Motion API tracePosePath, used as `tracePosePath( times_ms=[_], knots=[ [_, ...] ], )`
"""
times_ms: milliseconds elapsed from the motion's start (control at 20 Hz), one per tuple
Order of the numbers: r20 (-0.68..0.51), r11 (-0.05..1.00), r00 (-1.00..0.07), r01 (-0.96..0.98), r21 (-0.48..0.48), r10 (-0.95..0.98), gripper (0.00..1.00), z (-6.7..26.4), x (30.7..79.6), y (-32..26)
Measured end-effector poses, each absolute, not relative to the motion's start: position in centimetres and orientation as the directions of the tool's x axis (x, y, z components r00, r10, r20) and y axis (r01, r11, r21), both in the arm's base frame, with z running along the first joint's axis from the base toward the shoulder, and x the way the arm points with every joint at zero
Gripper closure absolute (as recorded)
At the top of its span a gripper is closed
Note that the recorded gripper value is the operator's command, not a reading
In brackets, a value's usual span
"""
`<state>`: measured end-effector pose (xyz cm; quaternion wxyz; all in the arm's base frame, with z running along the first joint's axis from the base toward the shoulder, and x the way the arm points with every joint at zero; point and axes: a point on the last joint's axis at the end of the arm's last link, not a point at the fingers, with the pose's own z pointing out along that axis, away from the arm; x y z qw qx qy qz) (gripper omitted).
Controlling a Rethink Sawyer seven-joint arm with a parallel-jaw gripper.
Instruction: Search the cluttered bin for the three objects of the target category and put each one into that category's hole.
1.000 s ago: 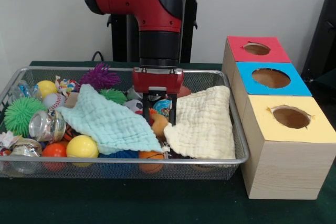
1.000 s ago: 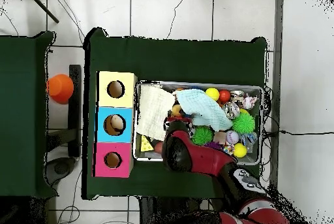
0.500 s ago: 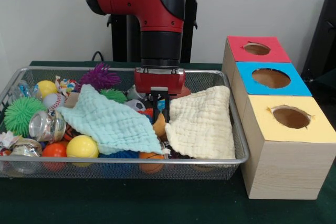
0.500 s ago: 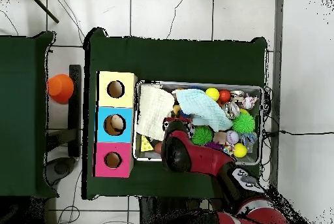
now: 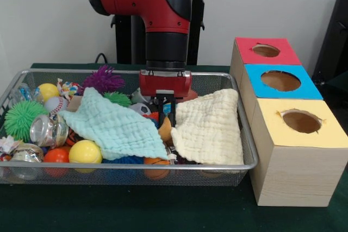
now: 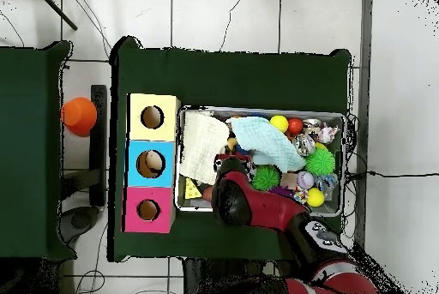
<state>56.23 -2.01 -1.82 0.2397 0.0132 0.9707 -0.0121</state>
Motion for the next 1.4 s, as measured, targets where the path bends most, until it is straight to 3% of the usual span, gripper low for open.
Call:
tracePosePath(
  times_ms=[400, 800, 1400],
  knots=[
    [-0.447, 0.999, -0.894, 0.021, -0.027, 0.007, 1.0, 2.8, 54.6, -1.4],
    [-0.312, 0.999, -0.95, 0.035, -0.017, 0.029, 1.0, 9.0, 51.4, -0.6],
    [-0.28, 0.999, -0.959, 0.053, -0.01, 0.048, 1.0, 13.0, 50.5, 1.4]
  ],
)
